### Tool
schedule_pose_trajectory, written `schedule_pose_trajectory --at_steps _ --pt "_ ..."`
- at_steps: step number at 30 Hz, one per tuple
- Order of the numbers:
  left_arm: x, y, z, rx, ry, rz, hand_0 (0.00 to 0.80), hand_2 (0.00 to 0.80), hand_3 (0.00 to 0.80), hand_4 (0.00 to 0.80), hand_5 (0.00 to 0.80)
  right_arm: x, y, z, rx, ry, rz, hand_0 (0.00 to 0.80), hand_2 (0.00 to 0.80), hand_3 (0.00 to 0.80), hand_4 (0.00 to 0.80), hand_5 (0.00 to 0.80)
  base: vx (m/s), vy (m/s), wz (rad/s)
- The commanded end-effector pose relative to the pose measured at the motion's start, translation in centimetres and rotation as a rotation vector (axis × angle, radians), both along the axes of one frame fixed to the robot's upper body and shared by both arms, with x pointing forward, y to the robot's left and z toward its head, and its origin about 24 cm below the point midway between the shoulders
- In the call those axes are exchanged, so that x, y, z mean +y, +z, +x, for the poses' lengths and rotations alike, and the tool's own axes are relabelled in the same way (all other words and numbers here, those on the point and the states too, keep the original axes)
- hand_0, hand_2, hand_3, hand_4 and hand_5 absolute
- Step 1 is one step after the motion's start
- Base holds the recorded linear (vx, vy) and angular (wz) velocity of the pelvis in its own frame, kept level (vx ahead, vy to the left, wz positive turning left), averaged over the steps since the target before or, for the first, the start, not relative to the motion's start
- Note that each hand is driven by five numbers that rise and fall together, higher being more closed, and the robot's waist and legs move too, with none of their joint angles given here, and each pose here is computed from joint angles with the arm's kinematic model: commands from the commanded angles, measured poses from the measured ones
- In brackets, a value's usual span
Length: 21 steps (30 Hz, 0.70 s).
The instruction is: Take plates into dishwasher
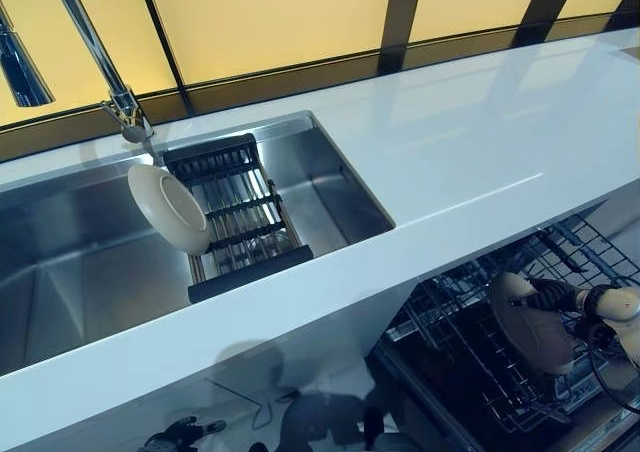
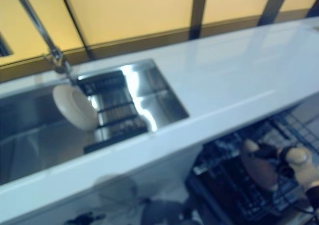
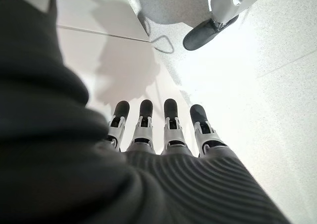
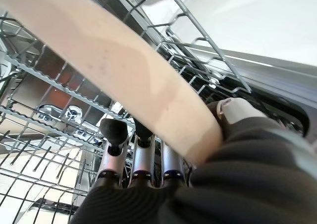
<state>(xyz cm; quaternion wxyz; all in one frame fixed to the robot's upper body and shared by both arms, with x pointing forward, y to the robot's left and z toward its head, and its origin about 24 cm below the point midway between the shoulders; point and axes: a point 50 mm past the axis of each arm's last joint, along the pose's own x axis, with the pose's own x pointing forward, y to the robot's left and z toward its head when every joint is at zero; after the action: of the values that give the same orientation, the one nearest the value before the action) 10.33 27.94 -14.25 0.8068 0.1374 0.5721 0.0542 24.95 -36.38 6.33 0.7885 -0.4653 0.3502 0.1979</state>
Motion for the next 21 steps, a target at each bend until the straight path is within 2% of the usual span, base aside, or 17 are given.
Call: schedule_pose_trajectory --at_steps 1,21 --pt "1.4 1.1 2.0 -0.045 -0.049 0.048 0.000 0.000 0.000 0.000 0.000 1.2 1.0 2.7 -0.085 0.030 -0.003 0.800 0.800 0.800 0.800 0.800 0.000 0.000 0.00" --pt "0.9 1.5 3.4 -0.092 -0.060 0.032 0.000 0.000 0.000 0.000 0.000 0.0 -2.1 2.2 0.004 -0.106 -0.037 0.800 0.800 0.800 0.800 0.800 -0.010 -0.001 0.03"
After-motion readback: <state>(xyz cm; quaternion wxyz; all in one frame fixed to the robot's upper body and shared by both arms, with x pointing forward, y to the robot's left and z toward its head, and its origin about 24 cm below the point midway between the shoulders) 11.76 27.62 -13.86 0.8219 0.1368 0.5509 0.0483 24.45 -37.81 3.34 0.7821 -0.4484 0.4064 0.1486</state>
